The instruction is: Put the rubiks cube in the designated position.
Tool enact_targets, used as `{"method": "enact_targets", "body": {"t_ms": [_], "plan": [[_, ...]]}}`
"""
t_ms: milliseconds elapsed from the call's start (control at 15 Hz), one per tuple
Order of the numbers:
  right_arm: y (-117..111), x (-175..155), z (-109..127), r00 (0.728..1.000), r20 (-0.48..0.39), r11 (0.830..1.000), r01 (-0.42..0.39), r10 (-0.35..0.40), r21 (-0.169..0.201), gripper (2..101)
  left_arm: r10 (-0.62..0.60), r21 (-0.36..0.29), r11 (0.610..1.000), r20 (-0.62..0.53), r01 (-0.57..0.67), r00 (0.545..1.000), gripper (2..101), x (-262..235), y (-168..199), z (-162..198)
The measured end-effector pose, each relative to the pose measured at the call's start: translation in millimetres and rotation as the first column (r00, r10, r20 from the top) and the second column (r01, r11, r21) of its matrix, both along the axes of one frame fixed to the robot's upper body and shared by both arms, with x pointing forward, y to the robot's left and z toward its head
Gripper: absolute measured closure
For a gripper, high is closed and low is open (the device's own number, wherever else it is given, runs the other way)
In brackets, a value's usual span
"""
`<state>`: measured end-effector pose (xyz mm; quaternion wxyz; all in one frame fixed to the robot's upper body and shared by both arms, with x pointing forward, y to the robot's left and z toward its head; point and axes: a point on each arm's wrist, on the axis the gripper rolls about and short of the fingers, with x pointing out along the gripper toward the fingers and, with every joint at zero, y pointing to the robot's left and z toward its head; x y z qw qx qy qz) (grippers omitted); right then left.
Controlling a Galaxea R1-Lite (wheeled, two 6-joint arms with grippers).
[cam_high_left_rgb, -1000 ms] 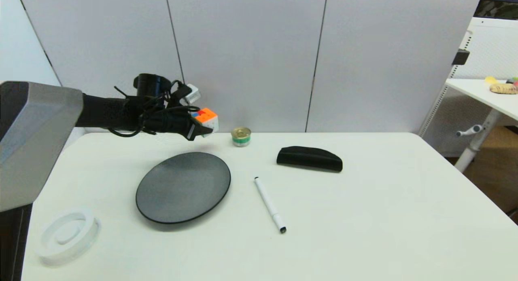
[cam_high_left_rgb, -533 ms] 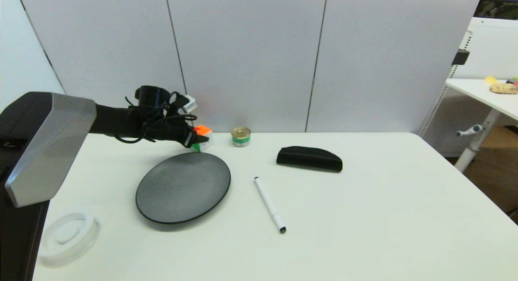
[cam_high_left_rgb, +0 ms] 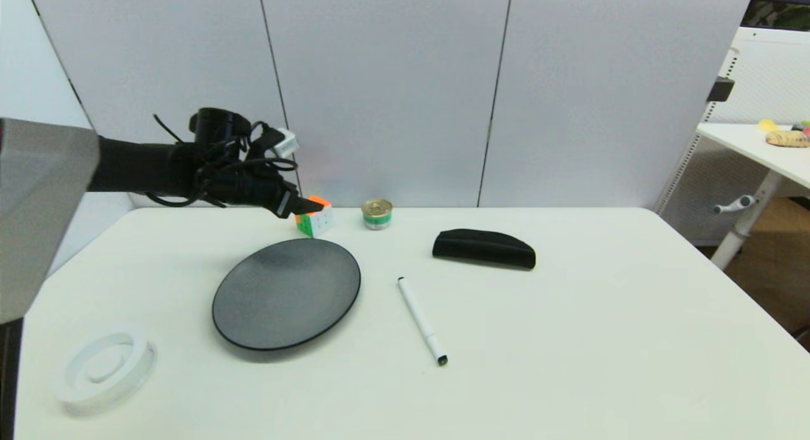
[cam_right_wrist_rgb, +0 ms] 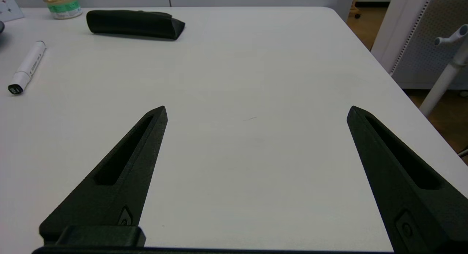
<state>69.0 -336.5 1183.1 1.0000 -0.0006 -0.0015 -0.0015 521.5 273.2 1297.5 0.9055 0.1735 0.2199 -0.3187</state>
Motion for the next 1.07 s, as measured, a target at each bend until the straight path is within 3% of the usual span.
{"method": "enact_targets", "body": {"t_ms": [200,333,467,733,1067], "plan": [[0,0,0,1.000,0.000,1.000,0.000,0.000,0.000,5.0,0.104,0.041,0.993,0.048,-0.106,0.993,12.5,-67,10,53],[0,0,0,1.000,0.000,1.000,0.000,0.000,0.000,5.0,0.196,0.052,0.979,0.058,-0.199,0.979,10.9,-121,18,63],[0,0,0,1.000,0.000,1.000,0.001,-0.001,0.000,5.0,0.280,0.035,0.958,0.082,-0.284,0.956,9.6,-179,27,58],[0,0,0,1.000,0.000,1.000,0.000,0.000,0.000,5.0,0.416,-0.063,0.908,0.259,-0.414,0.872,7.9,-284,42,40],[0,0,0,1.000,0.000,1.000,0.000,0.000,0.000,5.0,0.530,-0.175,0.845,0.385,-0.504,0.755,6.7,-379,57,-22]]}}
